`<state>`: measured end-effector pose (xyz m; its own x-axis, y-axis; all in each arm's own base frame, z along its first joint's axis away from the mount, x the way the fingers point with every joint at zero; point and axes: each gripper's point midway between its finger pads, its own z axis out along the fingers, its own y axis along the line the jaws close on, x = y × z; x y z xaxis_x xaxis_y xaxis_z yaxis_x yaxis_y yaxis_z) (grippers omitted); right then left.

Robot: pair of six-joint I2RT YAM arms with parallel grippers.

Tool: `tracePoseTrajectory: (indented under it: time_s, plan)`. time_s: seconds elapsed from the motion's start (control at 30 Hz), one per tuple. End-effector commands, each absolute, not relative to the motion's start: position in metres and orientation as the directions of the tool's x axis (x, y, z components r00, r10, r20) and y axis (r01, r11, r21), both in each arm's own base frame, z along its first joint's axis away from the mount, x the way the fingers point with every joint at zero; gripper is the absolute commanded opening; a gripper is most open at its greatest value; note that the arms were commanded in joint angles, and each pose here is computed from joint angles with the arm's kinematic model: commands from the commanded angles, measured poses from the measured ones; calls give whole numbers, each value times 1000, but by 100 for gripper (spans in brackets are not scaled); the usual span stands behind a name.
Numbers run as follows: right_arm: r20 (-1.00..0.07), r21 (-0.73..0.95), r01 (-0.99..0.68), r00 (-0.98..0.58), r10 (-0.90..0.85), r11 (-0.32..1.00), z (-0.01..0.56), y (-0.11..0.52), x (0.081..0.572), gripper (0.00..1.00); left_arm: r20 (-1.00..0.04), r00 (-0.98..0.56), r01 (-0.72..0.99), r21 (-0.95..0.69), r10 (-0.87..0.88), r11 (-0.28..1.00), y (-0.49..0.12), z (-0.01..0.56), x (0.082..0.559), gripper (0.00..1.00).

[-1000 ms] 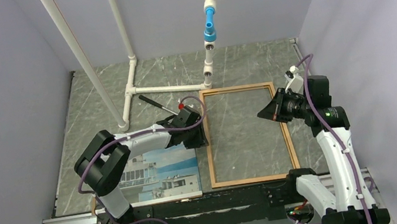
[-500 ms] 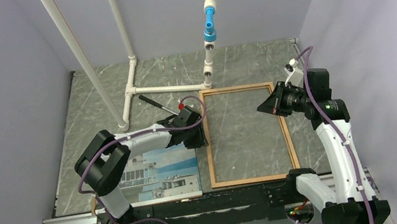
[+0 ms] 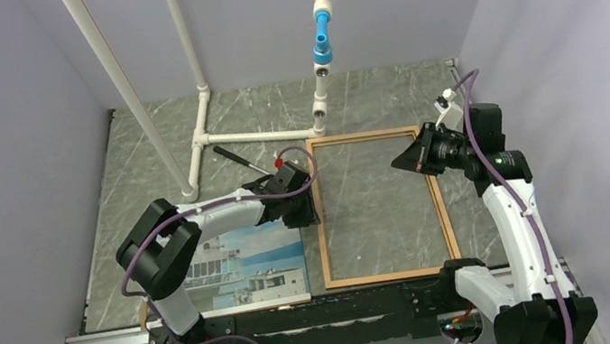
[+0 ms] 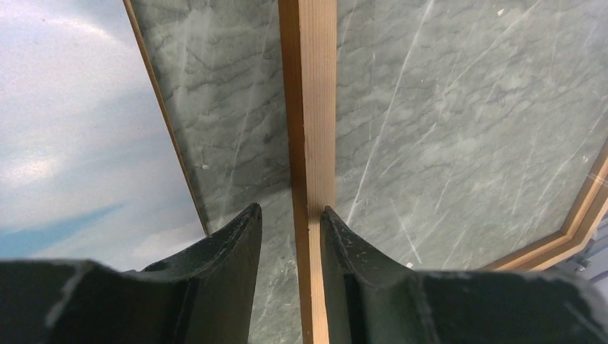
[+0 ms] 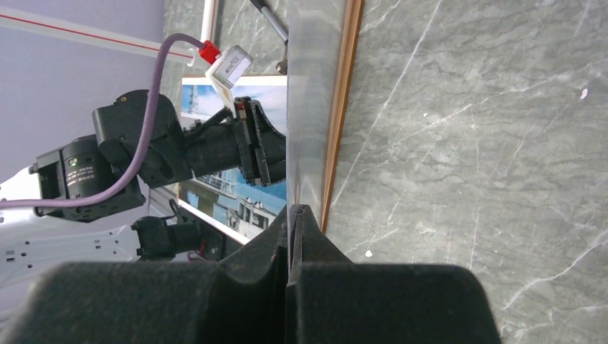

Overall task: Put the photo into the frame
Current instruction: Place the photo frame item in the photo frame.

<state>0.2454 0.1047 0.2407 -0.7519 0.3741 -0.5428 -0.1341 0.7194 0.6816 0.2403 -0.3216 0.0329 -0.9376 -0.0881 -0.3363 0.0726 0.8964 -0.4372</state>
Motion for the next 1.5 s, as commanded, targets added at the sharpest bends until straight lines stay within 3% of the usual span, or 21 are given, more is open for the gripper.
tracePoseTrajectory:
  time_s: [0.0, 0.87, 1.47]
  plan:
    - [-574, 694, -186, -725, 379, 696, 249, 109, 255, 0, -329, -941, 60, -376, -73, 925, -314, 21, 240, 40]
    - [-533, 688, -104, -744, 403, 718, 212, 104, 240, 0, -312, -949, 67, -344, -47, 937, -311, 19, 238, 39]
    - [-459, 731, -74, -789, 408, 678, 217, 112, 222, 0, -304, -952, 64, -335, -44, 940, -310, 15, 237, 38]
